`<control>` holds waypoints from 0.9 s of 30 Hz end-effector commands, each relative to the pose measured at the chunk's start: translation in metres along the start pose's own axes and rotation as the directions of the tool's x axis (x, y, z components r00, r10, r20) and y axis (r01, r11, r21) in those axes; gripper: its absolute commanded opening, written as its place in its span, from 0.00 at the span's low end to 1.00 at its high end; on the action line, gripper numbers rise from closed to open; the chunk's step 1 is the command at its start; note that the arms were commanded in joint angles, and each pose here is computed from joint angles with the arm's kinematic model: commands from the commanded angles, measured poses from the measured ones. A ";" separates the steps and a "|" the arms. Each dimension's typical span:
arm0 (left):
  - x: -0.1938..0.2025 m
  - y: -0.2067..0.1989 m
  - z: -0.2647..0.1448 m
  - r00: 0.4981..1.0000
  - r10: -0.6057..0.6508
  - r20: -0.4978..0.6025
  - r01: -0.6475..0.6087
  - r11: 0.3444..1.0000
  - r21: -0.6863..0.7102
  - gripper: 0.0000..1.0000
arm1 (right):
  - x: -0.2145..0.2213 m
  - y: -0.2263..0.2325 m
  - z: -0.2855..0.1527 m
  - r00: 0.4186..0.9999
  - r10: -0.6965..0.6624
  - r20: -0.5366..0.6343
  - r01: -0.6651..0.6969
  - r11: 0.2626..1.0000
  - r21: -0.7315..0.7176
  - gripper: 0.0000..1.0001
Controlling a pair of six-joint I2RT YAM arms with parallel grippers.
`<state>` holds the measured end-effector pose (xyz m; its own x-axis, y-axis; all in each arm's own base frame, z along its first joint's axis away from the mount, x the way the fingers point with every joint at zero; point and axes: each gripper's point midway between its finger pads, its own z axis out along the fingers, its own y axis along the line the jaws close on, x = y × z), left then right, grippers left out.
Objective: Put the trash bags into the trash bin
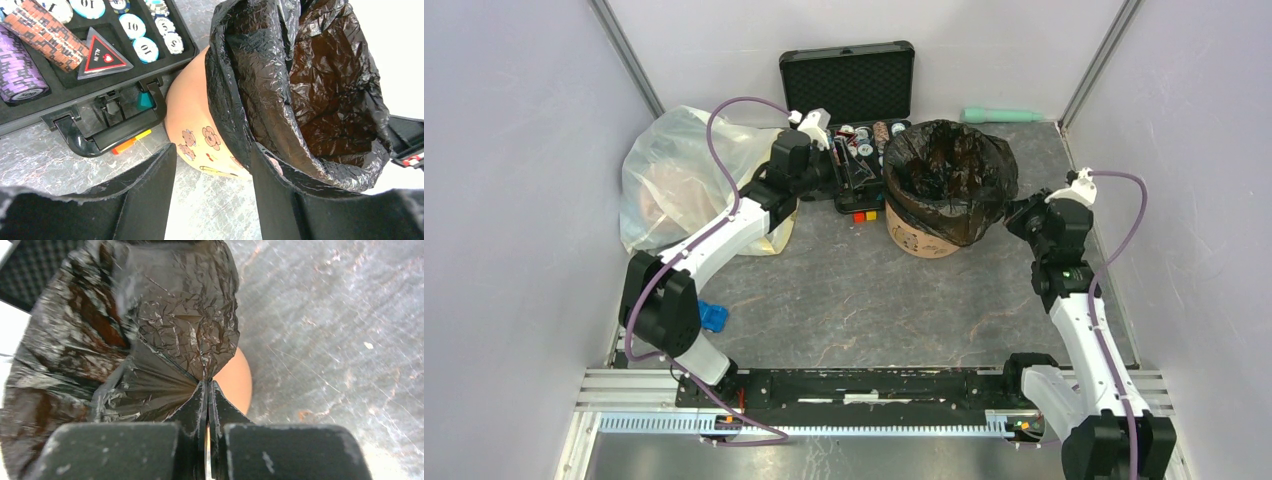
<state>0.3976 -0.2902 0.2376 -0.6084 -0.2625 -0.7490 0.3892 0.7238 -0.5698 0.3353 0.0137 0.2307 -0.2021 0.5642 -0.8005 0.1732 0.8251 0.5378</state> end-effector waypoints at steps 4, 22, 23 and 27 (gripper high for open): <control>0.001 -0.012 0.010 1.000 -0.025 -0.009 0.025 0.998 0.064 0.60 | 0.036 -0.028 0.011 0.998 -0.042 -0.049 0.044 0.998 0.046 0.00; 0.007 -0.013 0.026 0.993 -0.117 0.014 0.114 0.986 0.122 0.63 | 0.031 -0.049 0.015 0.996 -0.093 -0.001 0.092 0.987 0.135 0.07; 0.007 -0.015 0.026 0.991 -0.132 0.024 0.127 0.983 0.136 0.64 | 0.032 -0.049 0.016 0.996 -0.093 -0.005 0.093 0.987 0.133 0.07; 0.005 -0.021 0.026 0.981 -0.190 0.040 0.180 0.966 0.187 0.66 | 0.039 -0.047 0.018 0.996 -0.088 -0.035 0.091 0.990 0.112 0.05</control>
<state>0.4052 -0.3121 0.2023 -0.6693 -0.3248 -0.6683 0.3611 0.6439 -0.6746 0.3334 -0.0024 0.1642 -0.2633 0.5088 -0.8196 0.2729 0.8542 0.4426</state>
